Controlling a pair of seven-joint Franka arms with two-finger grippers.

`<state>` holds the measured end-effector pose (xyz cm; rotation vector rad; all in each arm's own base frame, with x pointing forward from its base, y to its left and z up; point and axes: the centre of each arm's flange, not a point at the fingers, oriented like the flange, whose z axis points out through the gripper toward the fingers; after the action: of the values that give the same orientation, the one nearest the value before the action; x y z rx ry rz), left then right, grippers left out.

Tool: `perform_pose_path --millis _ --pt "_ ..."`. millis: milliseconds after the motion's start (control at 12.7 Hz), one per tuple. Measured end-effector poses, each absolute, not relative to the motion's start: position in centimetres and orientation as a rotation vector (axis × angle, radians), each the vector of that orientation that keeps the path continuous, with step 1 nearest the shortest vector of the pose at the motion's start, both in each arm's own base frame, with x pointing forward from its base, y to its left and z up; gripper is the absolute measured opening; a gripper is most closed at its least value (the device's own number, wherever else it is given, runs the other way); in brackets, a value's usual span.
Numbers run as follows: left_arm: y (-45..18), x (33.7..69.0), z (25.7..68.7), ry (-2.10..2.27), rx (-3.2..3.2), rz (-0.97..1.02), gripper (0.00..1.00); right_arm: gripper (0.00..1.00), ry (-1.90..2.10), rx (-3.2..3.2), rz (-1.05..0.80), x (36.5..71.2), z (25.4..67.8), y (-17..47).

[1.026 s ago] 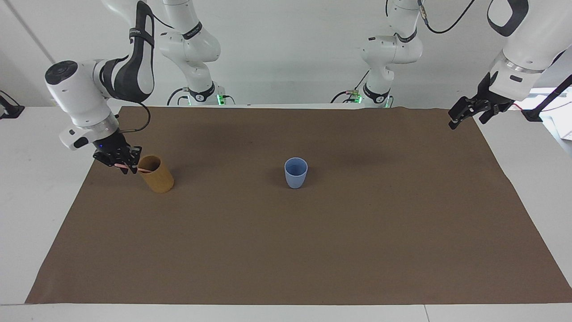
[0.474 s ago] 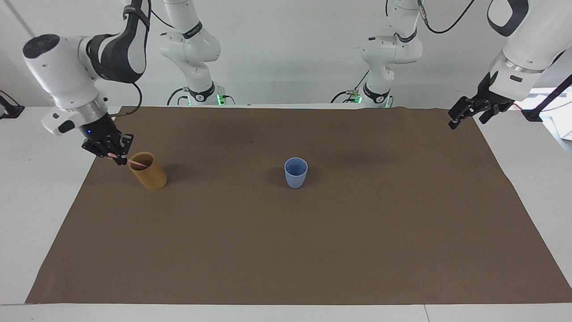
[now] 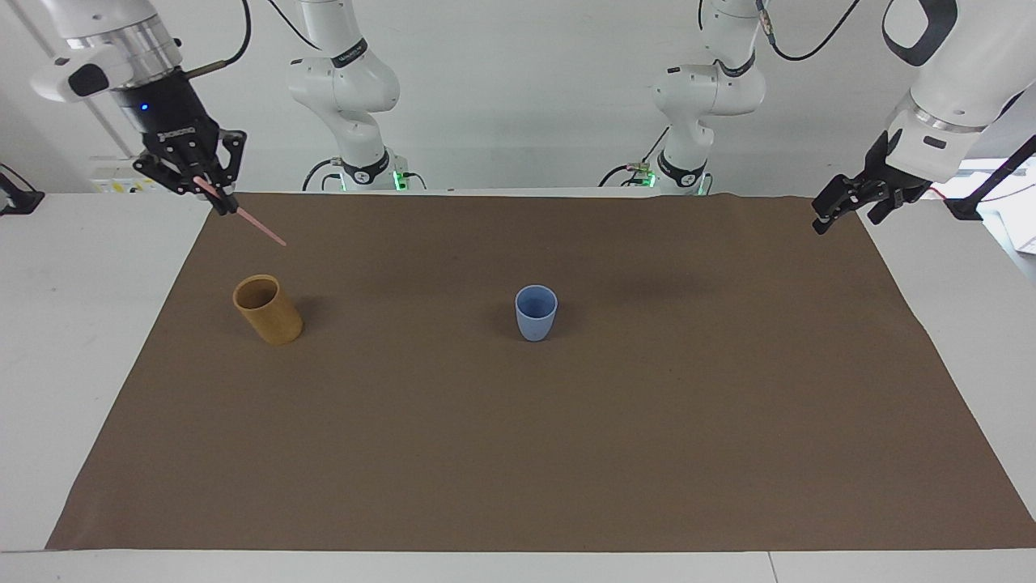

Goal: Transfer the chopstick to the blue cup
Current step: 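Lift the pink chopstick out of the tan cup with the right gripper, then carry the chopstick with the right gripper over the blue cup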

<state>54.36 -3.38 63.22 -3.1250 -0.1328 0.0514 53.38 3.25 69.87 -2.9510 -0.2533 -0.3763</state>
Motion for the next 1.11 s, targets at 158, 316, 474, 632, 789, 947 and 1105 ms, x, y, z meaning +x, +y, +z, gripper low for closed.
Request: perform_pose_path --millis 158,316,474,632,789,947,1105 --pt "-3.4 54.4 63.2 -0.133 -3.125 0.051 1.0 0.1 -0.153 -2.914 -0.403 53.6 69.0 13.4" --pt "-3.4 54.4 63.2 -0.133 -3.125 0.051 1.0 0.1 -0.092 -2.903 -0.43 53.6 66.6 21.8" --pt "-3.4 54.4 63.2 -0.133 -3.125 0.051 1.0 0.1 -0.055 -2.938 -0.462 53.8 62.2 29.6" --pt "-3.4 54.4 63.2 -0.133 -3.125 0.051 1.0 0.1 -0.058 -2.97 -0.497 53.6 56.9 36.2" --pt "-3.4 54.4 63.2 -0.133 -3.125 0.051 1.0 0.1 -0.065 -2.973 -0.497 54.0 53.6 38.6" --pt "-3.4 54.4 63.2 -0.133 -3.125 0.051 1.0 0.1 -0.051 -2.977 -0.495 54.6 52.9 38.3" --pt "-3.4 54.4 63.2 -0.133 -3.125 0.051 1.0 0.1 -0.046 -2.986 -0.485 54.7 52.8 38.0"
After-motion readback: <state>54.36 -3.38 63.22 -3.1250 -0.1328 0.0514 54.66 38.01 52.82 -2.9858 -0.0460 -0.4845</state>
